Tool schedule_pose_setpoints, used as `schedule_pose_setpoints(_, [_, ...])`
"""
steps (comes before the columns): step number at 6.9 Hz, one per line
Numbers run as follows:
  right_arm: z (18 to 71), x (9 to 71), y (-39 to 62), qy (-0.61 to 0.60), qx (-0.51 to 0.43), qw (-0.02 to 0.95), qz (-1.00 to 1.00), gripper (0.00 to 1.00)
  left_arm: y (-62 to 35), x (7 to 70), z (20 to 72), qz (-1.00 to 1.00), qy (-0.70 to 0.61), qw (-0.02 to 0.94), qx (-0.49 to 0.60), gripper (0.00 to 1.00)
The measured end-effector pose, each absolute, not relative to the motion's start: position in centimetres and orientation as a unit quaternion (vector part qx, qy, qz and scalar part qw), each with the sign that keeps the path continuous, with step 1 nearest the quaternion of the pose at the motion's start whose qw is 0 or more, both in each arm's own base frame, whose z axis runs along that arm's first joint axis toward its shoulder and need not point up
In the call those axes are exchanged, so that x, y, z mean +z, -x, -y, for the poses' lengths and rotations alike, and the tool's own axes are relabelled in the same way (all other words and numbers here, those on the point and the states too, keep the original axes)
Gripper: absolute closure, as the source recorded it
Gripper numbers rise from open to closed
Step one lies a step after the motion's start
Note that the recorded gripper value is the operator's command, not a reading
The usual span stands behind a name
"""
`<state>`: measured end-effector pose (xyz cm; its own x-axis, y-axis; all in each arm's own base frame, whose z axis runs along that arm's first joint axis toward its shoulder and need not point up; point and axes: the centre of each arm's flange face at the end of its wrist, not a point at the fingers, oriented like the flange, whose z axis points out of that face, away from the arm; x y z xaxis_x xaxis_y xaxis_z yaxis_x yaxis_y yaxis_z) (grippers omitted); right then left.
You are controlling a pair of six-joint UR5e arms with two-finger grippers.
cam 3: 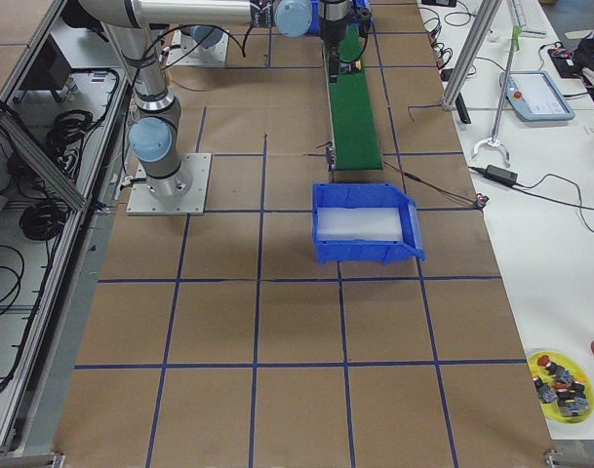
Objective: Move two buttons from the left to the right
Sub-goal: 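Lower the left gripper onto the red-capped button and grasp it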
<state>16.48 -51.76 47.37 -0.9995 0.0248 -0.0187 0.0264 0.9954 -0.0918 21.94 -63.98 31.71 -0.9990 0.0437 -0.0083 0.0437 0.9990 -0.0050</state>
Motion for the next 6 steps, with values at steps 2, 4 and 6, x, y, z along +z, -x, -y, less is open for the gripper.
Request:
schedule_pose_setpoints(2, [51.7,47.4,-16.5,-0.013,-0.046,0.009,-0.999,0.00,-21.4,36.7,63.2,-1.000,-0.023,0.001,0.008,1.00])
schedule_pose_setpoints(4, [51.7,47.2,-16.5,-0.013,-0.044,0.008,-0.999,0.00,-20.7,38.0,62.6,-1.000,-0.023,-0.002,0.013,1.00])
schedule_pose_setpoints(6, [51.6,46.9,-16.5,-0.013,-0.041,0.008,-0.999,0.00,-19.4,38.0,62.4,-1.000,-0.024,-0.004,0.017,1.00])
